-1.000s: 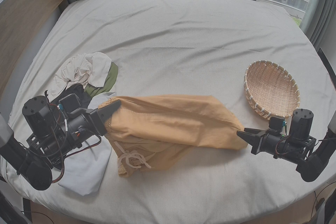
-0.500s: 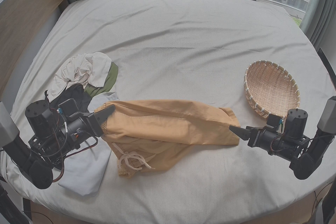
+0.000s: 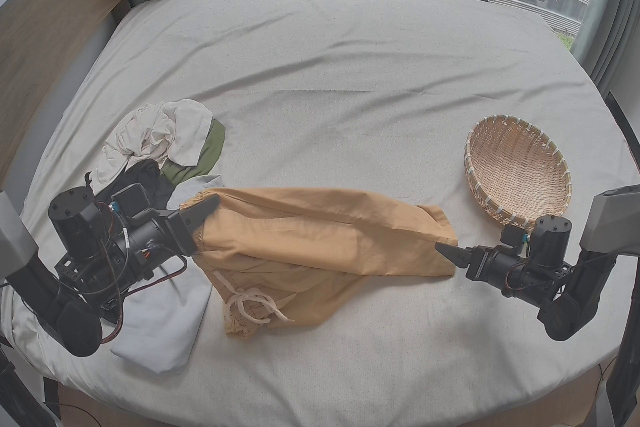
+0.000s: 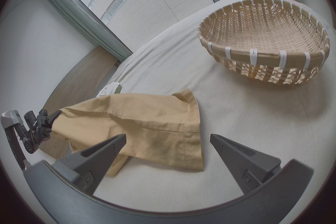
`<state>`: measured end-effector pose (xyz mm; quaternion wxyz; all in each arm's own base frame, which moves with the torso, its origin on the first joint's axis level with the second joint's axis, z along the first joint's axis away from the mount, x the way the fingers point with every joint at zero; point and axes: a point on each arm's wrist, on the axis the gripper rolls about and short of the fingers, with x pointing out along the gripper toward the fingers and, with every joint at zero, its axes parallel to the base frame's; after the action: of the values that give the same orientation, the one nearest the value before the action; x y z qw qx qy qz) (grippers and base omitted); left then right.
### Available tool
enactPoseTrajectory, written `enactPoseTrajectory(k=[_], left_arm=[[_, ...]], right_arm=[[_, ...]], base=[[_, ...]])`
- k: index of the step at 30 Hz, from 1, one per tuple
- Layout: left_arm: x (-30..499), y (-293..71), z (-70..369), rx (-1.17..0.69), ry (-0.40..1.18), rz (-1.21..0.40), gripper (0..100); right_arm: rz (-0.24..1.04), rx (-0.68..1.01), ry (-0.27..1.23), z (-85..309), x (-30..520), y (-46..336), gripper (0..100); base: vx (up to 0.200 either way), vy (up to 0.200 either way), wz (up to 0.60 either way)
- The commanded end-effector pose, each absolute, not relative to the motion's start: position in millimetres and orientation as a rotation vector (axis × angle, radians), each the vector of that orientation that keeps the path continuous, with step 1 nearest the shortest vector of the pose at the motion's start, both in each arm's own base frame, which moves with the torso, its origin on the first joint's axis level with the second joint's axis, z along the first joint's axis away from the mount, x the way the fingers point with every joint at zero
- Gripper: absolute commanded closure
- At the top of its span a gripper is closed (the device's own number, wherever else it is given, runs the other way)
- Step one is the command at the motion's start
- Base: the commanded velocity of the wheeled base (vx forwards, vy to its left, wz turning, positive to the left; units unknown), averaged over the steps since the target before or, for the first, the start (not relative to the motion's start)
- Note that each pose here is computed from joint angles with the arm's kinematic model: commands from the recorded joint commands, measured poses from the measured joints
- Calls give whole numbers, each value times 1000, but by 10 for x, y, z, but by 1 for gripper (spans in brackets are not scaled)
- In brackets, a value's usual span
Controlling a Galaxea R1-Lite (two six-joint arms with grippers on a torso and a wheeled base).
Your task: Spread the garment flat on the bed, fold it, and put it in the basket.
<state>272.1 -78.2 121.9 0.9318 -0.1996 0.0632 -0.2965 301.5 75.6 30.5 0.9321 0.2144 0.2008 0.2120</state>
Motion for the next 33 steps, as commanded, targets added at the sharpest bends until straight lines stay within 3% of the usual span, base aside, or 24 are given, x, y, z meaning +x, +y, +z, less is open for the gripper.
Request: enactPoseTrajectory(k=[1, 14, 33], left_arm=[[2750, -789, 1239, -408, 117, -608, 100], [2821, -789, 1221, -408, 114, -601, 100], [2902, -749, 1220, -408, 84, -593, 100]], right_arm=[[430, 445, 438, 175, 3067, 779, 0], [516, 592, 436, 226, 3076, 784, 0], [611, 655, 405, 470, 3059, 733, 0]], base=[[0, 0, 0], [0, 0, 0], [0, 0, 0]])
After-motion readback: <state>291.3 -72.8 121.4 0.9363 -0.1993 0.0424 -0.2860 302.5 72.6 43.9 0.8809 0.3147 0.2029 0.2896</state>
